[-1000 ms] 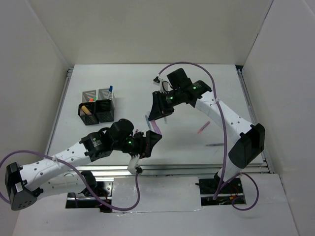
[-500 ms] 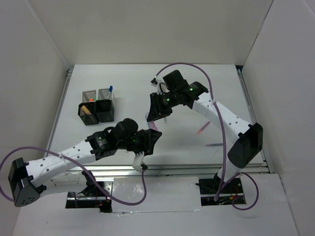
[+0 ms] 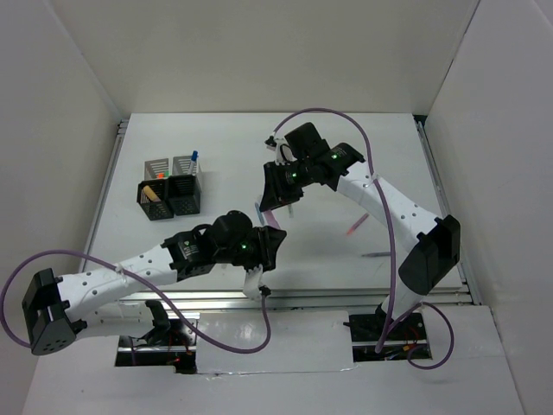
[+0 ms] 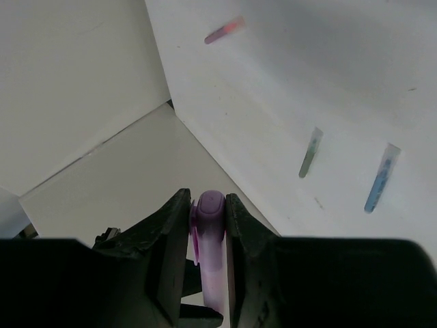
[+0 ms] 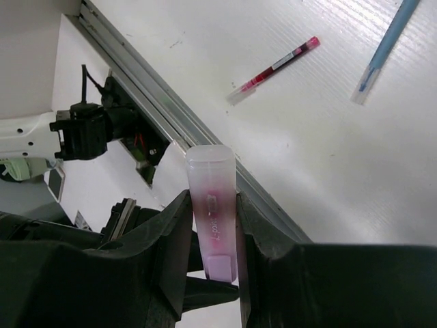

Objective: Sort the stationery into containers
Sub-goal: Place the pen in the storage box.

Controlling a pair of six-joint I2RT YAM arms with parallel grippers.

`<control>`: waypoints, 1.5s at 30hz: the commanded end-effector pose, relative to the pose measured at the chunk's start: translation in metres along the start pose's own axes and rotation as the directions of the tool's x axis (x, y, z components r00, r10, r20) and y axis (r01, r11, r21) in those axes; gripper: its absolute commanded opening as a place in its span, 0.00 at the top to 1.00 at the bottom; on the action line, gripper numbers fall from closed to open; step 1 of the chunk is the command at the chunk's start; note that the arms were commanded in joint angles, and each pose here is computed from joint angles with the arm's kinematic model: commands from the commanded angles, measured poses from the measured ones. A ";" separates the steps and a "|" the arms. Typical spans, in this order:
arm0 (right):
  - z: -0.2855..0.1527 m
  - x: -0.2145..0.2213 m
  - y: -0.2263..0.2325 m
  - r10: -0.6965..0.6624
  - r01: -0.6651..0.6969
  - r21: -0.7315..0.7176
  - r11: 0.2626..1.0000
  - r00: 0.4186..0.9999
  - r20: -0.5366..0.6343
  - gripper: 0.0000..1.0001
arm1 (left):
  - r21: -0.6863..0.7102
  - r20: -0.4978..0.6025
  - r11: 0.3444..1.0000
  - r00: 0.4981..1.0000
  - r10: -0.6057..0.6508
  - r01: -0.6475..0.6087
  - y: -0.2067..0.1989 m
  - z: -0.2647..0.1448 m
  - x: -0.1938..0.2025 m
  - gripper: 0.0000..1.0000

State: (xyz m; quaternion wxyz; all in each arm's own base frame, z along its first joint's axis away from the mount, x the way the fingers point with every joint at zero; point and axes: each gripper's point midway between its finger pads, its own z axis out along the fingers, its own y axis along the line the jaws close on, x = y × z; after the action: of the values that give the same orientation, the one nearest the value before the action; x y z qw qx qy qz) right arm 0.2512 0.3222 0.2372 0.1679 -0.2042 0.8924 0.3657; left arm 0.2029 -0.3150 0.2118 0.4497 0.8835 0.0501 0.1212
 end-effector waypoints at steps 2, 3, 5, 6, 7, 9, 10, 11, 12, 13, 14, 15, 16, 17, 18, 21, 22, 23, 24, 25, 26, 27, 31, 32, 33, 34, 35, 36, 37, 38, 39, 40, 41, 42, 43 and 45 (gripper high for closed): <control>-0.010 -0.007 0.023 -0.042 0.044 -0.056 0.997 0.998 0.037 0.62 | -0.076 -0.017 0.997 1.000 -0.023 0.022 0.016 -0.002 0.000 1.00; -0.011 -0.008 0.022 -0.042 0.044 -0.054 0.998 0.998 0.042 0.43 | -0.087 -0.016 0.996 1.000 -0.016 0.015 0.019 -0.004 -0.001 1.00; -0.014 -0.013 0.020 -0.048 0.051 -0.037 0.998 0.997 0.064 0.23 | -0.101 -0.007 0.995 1.000 -0.013 0.012 0.021 -0.008 -0.007 1.00; -0.016 -0.016 0.018 -0.049 0.052 -0.030 0.998 0.996 0.077 0.19 | -0.097 0.002 0.995 1.000 -0.018 0.018 0.020 -0.010 -0.010 1.00; -0.022 -0.024 0.012 -0.039 0.041 -0.018 0.999 0.994 0.101 0.15 | -0.102 0.008 0.995 1.000 -0.019 0.020 0.022 -0.013 -0.015 1.00; -0.031 -0.038 0.003 -0.025 0.026 -0.004 1.000 0.990 0.141 0.07 | -0.109 0.031 0.991 0.996 -0.080 0.083 0.022 -0.021 -0.024 1.00; -0.046 -0.055 -0.010 -0.008 0.007 0.005 1.000 0.981 0.193 0.07 | -0.133 0.062 0.976 0.984 -0.166 0.173 0.028 -0.030 -0.030 1.00; -0.054 -0.065 -0.017 -0.017 0.015 0.011 1.000 0.975 0.222 0.06 | -0.139 0.082 0.964 0.973 -0.218 0.227 0.031 -0.035 -0.034 1.00; -0.068 -0.078 -0.025 -0.022 0.015 0.028 0.999 0.964 0.264 0.06 | -0.130 0.095 0.947 0.954 -0.284 0.294 0.029 -0.038 -0.037 1.00; -0.080 -0.087 -0.036 -0.026 0.008 0.058 0.998 0.953 0.303 0.06 | -0.145 0.101 0.922 0.932 -0.347 0.359 0.033 -0.043 -0.037 1.00; -0.098 -0.097 -0.060 -0.035 0.001 0.098 0.995 0.938 0.345 0.06 | -0.174 0.127 0.837 0.854 -0.504 0.519 0.042 -0.053 -0.034 1.00; -0.110 -0.103 -0.069 -0.053 0.008 0.123 0.992 0.927 0.370 0.06 | -0.203 0.127 0.770 0.796 -0.591 0.604 0.046 -0.060 -0.026 1.00; -0.124 -0.107 -0.079 -0.071 0.006 0.162 0.987 0.914 0.399 0.06 | -0.254 0.180 0.604 0.650 -0.738 0.755 0.061 -0.072 -0.018 1.00; -0.141 -0.111 -0.099 -0.111 0.014 0.224 0.974 0.899 0.424 0.06 | -0.302 0.230 0.480 0.551 -0.802 0.824 0.073 -0.086 -0.006 1.00; -0.148 -0.110 -0.106 -0.133 0.024 0.250 0.968 0.894 0.429 0.06 | -0.377 0.258 0.308 0.418 -0.871 0.874 0.074 -0.104 0.028 1.00; -0.173 -0.102 -0.126 -0.213 0.053 0.349 0.936 0.873 0.438 0.06 | -0.429 0.468 -0.115 0.112 -0.877 0.896 0.076 -0.158 0.085 1.00; -0.174 -0.098 -0.129 -0.226 0.061 0.365 0.929 0.875 0.428 0.06 | -0.423 0.550 -0.234 0.043 -0.834 0.875 0.076 -0.173 0.096 1.00; -0.175 -0.095 -0.132 -0.229 0.057 0.379 0.923 0.875 0.426 0.06 | -0.436 0.585 -0.278 0.035 -0.810 0.856 0.072 -0.187 0.109 1.00; -0.178 -0.087 -0.137 -0.254 0.075 0.402 0.913 0.873 0.415 0.06 | -0.503 0.612 -0.386 0.003 -0.791 0.774 0.052 -0.214 0.140 1.00; -0.177 -0.084 -0.138 -0.255 0.077 0.403 0.912 0.875 0.412 0.07 | -0.499 0.638 -0.455 -0.043 -0.769 0.737 0.036 -0.220 0.153 1.00; -0.176 -0.082 -0.138 -0.253 0.079 0.397 0.914 0.877 0.409 0.07 | -0.503 0.656 -0.466 -0.030 -0.755 0.728 0.033 -0.233 0.164 1.00; -0.175 -0.077 -0.141 -0.240 0.069 0.391 0.918 0.881 0.408 0.07 | -0.526 0.691 -0.574 -0.079 -0.719 0.627 0.005 -0.264 0.189 1.00; -0.169 -0.074 -0.139 -0.221 0.071 0.352 0.933 0.886 0.407 0.07 | -0.452 0.777 -0.723 -0.168 -0.607 0.522 -0.059 -0.306 0.232 1.00; -0.169 -0.074 -0.138 -0.217 0.071 0.344 0.936 0.886 0.409 0.07 | -0.487 0.780 -0.718 -0.122 -0.614 0.498 -0.070 -0.322 0.239 1.00; -0.164 -0.073 -0.138 -0.205 0.070 0.327 0.943 0.893 0.400 0.07 | -0.480 0.784 -0.731 -0.137 -0.605 0.484 -0.085 -0.320 0.246 1.00; -0.163 -0.074 -0.136 -0.206 0.074 0.321 0.944 0.894 0.399 0.07 | -0.491 0.782 -0.723 -0.119 -0.612 0.487 -0.088 -0.321 0.249 1.00; -0.162 -0.075 -0.135 -0.208 0.078 0.319 0.945 0.893 0.399 0.07 | -0.522 0.773 -0.698 -0.073 -0.630 0.490 -0.088 -0.327 0.252 1.00; -0.161 -0.075 -0.136 -0.209 0.079 0.321 0.944 0.895 0.394 0.07 | -0.540 0.764 -0.696 -0.071 -0.641 0.473 -0.101 -0.323 0.256 1.00; -0.160 -0.077 -0.133 -0.216 0.088 0.319 0.944 0.894 0.393 0.07 | -0.555 0.756 -0.689 -0.061 -0.651 0.466 -0.106 -0.323 0.258 1.00; -0.160 -0.077 -0.132 -0.220 0.093 0.319 0.943 0.894 0.391 0.07 | -0.573 0.745 -0.665 -0.032 -0.666 0.479 -0.105 -0.325 0.259 1.00; -0.159 -0.077 -0.131 -0.222 0.096 0.319 0.943 0.894 0.390 0.07 | -0.562 0.740 -0.661 -0.055 -0.670 0.497 -0.114 -0.318 0.260 1.00; -0.158 -0.077 -0.131 -0.225 0.099 0.318 0.943 0.894 0.388 0.07 | -0.561 0.738 -0.656 -0.054 -0.673 0.505 -0.117 -0.316 0.260 1.00; -0.157 -0.076 -0.131 -0.223 0.099 0.315 0.944 0.896 0.384 0.07 | -0.561 0.734 -0.649 -0.054 -0.677 0.514 -0.120 -0.314 0.261 1.00; -0.156 -0.075 -0.131 -0.223 0.100 0.315 0.944 0.897 0.381 0.07 | -0.565 0.721 -0.629 -0.050 -0.691 0.534 -0.126 -0.310 0.263 1.00; -0.154 -0.073 -0.132 -0.220 0.100 0.312 0.945 0.900 0.377 0.07 | -0.571 0.719 -0.632 -0.053 -0.693 0.523 -0.131 -0.309 0.266 1.00; -0.152 -0.071 -0.133 -0.222 0.105 0.312 0.944 0.902 0.369 0.07 | -0.596 0.713 -0.642 -0.049 -0.699 0.483 -0.145 -0.310 0.276 1.00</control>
State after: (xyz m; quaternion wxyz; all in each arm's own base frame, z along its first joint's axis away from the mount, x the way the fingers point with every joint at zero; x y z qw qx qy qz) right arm 0.3522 0.1379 0.2905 0.3929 -0.1538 0.8721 0.2476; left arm 0.3872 0.0632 0.2972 0.7177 0.0178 0.6688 -0.1931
